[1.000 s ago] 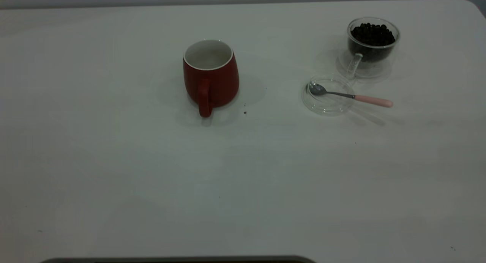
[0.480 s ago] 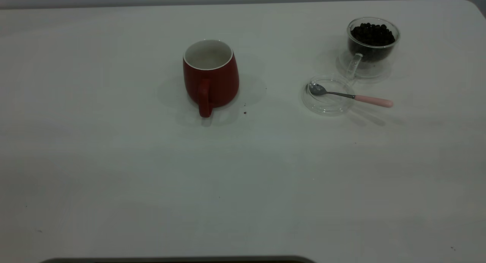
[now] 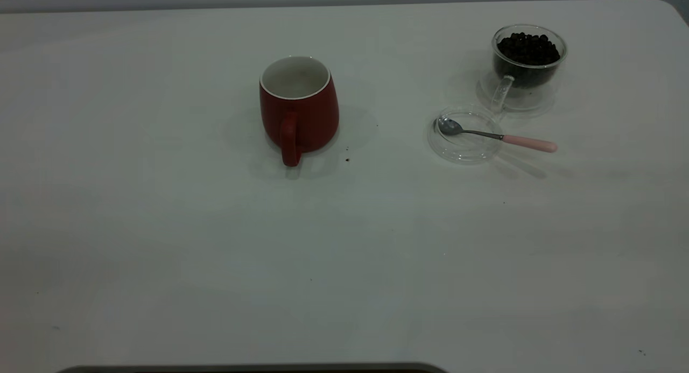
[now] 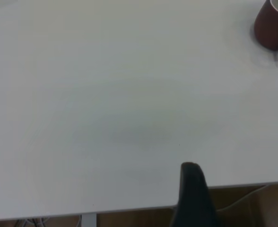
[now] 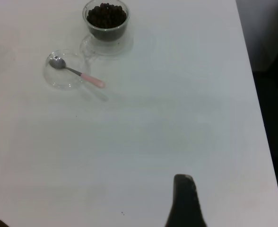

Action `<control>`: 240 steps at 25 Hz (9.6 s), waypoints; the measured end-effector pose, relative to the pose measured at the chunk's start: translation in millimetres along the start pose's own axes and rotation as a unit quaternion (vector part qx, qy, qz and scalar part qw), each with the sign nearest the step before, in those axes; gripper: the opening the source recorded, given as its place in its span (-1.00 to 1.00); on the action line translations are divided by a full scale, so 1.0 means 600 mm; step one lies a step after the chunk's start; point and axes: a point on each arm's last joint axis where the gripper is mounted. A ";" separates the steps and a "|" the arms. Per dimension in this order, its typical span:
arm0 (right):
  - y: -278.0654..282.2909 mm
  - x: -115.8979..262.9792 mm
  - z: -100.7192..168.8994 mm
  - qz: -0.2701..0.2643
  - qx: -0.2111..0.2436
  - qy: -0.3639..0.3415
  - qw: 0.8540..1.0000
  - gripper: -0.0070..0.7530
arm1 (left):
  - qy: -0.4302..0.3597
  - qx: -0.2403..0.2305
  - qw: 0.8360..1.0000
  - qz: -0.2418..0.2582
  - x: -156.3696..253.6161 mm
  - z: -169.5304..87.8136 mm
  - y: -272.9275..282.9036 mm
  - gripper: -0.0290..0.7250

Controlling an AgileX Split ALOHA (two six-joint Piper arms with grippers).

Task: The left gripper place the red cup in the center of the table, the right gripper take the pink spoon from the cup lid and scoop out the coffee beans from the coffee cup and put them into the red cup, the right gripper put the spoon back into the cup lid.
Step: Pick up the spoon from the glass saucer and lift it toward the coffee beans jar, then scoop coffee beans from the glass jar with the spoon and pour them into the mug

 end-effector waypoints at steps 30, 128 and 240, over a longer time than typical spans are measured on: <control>0.000 0.000 -0.001 0.000 0.002 0.000 1.000 0.57 | 0.000 0.000 1.000 0.000 0.000 0.000 0.000 0.59; -0.743 0.064 0.025 0.260 -0.307 -0.425 0.811 0.31 | -0.003 0.001 1.000 0.000 0.000 0.000 0.000 0.59; -0.717 -0.047 -0.161 0.171 -0.323 -0.443 0.819 -0.68 | -0.004 0.001 1.000 0.000 0.000 0.000 0.000 0.59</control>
Point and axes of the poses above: a point on each arm's last joint axis where the gripper is mounted, y pointing back along that axis away from the gripper, z along the wrist's bending axis when the last joint is at zero, x = y × z, and after that the axes turned 6 degrees about y, right-handed
